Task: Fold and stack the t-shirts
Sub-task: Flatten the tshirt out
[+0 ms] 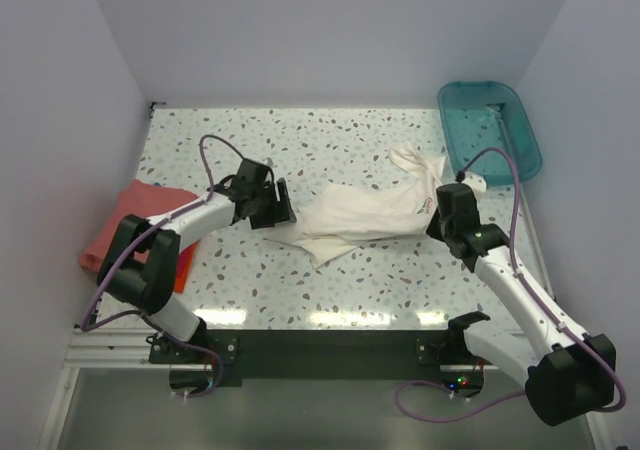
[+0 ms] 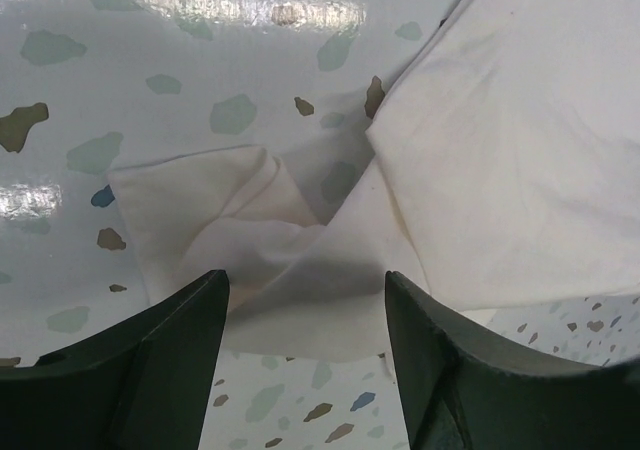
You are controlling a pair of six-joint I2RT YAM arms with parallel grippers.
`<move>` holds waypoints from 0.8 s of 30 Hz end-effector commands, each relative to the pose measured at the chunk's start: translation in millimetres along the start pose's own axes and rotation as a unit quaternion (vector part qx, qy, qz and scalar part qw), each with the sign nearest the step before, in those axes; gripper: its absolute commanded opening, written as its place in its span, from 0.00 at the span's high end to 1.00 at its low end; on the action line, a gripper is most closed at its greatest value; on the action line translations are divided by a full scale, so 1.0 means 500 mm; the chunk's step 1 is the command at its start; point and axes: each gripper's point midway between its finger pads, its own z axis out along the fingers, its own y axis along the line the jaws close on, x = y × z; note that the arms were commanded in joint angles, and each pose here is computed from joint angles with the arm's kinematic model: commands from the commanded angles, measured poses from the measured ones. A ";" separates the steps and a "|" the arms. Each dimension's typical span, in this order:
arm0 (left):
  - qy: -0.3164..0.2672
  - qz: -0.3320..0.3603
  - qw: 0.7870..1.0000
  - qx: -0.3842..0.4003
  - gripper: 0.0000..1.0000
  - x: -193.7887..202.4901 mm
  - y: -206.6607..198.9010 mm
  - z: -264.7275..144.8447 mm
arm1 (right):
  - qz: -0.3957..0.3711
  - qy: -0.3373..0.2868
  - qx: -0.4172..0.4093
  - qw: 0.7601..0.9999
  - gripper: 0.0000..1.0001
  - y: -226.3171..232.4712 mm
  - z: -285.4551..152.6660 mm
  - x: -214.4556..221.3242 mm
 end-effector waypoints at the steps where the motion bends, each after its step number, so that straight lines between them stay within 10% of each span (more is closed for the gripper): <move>1: -0.022 0.017 1.000 0.008 0.34 -0.034 -0.019 0.005 | 0.018 -0.026 -0.018 0.999 1.00 0.026 -0.010 -0.046; 6: -0.018 0.021 0.999 0.019 0.49 -0.026 -0.033 0.011 | 0.017 -0.033 -0.022 0.999 1.00 0.031 -0.012 -0.059; 13: -0.021 0.027 0.999 0.038 1.00 -0.038 -0.053 0.007 | 0.017 -0.048 -0.032 0.998 1.00 0.058 -0.013 -0.105; 24: -0.146 -0.029 0.989 -0.002 1.00 -0.271 0.012 -0.154 | 0.045 -0.110 -0.089 0.989 1.00 0.166 -0.031 -0.318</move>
